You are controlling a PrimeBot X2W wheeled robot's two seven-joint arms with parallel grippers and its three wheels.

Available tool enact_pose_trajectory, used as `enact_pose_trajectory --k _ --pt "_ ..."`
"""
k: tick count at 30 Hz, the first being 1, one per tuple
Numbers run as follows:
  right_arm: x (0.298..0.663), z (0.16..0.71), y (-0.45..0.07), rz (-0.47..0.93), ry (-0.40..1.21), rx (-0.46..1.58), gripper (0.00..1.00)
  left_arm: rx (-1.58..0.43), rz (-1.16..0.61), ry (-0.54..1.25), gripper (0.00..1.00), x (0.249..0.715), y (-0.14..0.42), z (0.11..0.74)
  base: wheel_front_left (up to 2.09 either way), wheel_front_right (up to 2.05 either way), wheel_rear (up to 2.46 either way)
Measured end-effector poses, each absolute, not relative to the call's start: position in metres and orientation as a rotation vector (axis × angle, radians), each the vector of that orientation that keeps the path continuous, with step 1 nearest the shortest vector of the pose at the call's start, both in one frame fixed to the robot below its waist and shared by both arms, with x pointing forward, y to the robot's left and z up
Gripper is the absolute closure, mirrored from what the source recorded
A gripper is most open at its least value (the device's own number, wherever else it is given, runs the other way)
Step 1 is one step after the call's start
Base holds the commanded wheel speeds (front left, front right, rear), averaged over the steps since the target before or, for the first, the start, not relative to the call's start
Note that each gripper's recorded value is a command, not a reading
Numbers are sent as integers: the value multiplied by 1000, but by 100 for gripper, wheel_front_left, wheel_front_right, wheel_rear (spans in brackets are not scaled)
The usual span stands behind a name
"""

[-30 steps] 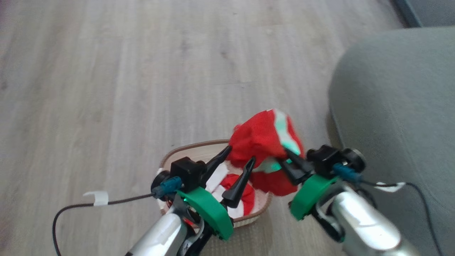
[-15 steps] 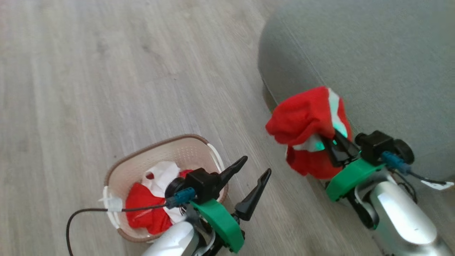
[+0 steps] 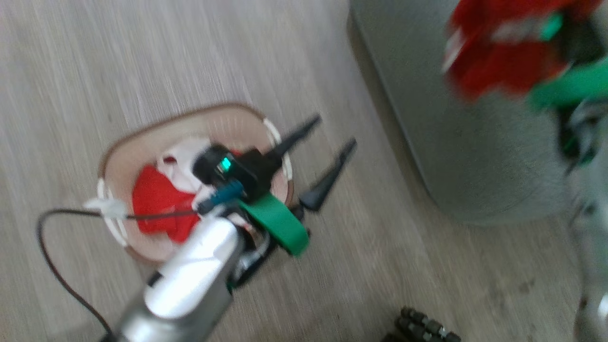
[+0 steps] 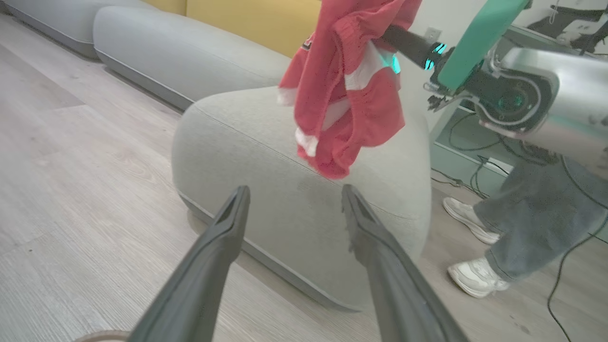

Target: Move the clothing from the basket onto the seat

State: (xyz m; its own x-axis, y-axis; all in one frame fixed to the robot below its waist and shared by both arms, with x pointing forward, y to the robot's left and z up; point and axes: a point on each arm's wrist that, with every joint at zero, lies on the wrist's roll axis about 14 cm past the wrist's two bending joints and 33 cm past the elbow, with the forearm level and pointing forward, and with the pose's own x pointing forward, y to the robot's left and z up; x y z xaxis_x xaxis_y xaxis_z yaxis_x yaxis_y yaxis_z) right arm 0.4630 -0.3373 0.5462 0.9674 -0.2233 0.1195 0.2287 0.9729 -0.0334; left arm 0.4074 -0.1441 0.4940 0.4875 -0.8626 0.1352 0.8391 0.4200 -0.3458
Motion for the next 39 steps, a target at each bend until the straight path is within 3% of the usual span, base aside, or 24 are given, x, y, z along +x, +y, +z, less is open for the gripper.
enact_pose_trajectory --k 5,13,18,25,27,28,35,39 --pt "534 557 -378 -331 -158 -90 100 -403 -961 68 0 462 -118 459 0 0 0" --pt "607 533 -446 -542 -184 -50 100 -414 -810 206 0 489 -70 370 0 0 0" --pt "615 503 -485 -675 -151 -68 100 -398 -692 267 0 495 -31 334 0 0 0" --pt "594 391 -495 -778 107 -55 100 -386 -619 395 0 478 -2 284 0 0 0" --pt "592 371 -486 -771 157 -47 58 -391 -614 397 0 479 -3 281 0 0 0" --pt "592 366 -482 -763 171 -47 0 -396 -617 393 0 480 -4 282 0 0 0" --pt "594 389 -467 -685 180 -107 0 -428 -634 364 0 487 -18 297 0 0 0" --pt "571 401 -457 -611 230 -188 0 -456 -629 369 0 483 -24 312 0 0 0"
